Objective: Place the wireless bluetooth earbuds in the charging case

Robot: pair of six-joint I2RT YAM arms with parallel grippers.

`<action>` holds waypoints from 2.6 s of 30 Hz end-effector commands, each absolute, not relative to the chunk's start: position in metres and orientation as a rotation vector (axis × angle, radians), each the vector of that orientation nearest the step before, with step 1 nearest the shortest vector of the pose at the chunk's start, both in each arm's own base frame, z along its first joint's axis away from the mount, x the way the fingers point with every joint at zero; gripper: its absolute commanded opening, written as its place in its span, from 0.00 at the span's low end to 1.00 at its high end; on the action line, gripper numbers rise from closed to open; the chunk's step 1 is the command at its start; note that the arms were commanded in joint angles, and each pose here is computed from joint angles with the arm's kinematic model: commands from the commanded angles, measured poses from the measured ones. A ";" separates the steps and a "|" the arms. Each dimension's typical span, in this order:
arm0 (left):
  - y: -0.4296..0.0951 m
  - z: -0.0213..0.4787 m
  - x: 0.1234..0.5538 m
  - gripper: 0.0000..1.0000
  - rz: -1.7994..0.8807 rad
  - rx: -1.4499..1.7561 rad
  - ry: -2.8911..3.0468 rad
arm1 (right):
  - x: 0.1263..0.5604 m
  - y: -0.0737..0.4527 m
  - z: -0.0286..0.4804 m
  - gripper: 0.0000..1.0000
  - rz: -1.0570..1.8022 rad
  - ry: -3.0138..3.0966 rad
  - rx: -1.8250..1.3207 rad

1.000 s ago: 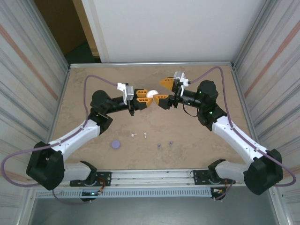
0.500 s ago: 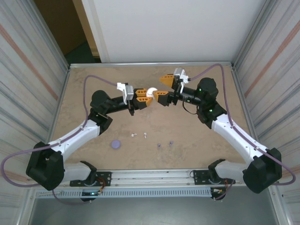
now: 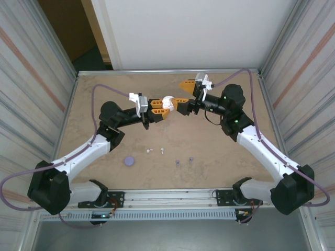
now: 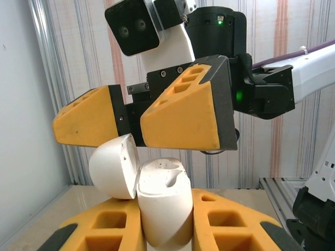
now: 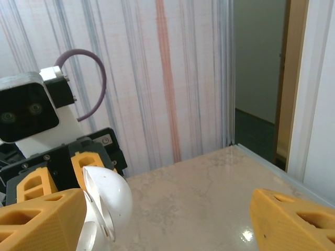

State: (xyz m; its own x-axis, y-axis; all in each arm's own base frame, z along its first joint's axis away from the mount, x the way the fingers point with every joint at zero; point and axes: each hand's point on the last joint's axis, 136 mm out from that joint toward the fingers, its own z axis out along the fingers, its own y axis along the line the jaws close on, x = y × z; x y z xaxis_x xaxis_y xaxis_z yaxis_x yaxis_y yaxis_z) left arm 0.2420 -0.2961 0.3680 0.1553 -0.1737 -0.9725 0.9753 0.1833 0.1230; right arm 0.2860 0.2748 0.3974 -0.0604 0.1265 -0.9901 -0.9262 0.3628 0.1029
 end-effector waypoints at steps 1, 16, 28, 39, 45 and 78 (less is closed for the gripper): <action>-0.291 0.376 0.237 0.00 -1.030 1.010 1.017 | 0.274 0.265 0.428 0.81 1.046 1.273 -0.793; -0.254 0.373 0.259 0.00 -0.908 0.841 1.108 | 0.295 0.242 0.369 0.80 1.000 1.640 -0.556; -0.211 0.365 0.280 0.00 -0.945 0.708 1.165 | 0.304 0.270 0.289 0.79 1.051 1.936 -0.551; -0.200 0.363 0.279 0.00 -0.941 0.703 1.169 | 0.297 0.300 0.229 0.77 1.078 2.151 -0.612; -0.198 0.366 0.275 0.00 -0.936 0.705 1.151 | 0.294 0.313 0.206 0.77 1.086 2.225 -0.642; -0.196 0.376 0.261 0.00 -0.937 0.719 1.089 | 0.274 0.376 0.111 0.61 1.064 2.510 -0.834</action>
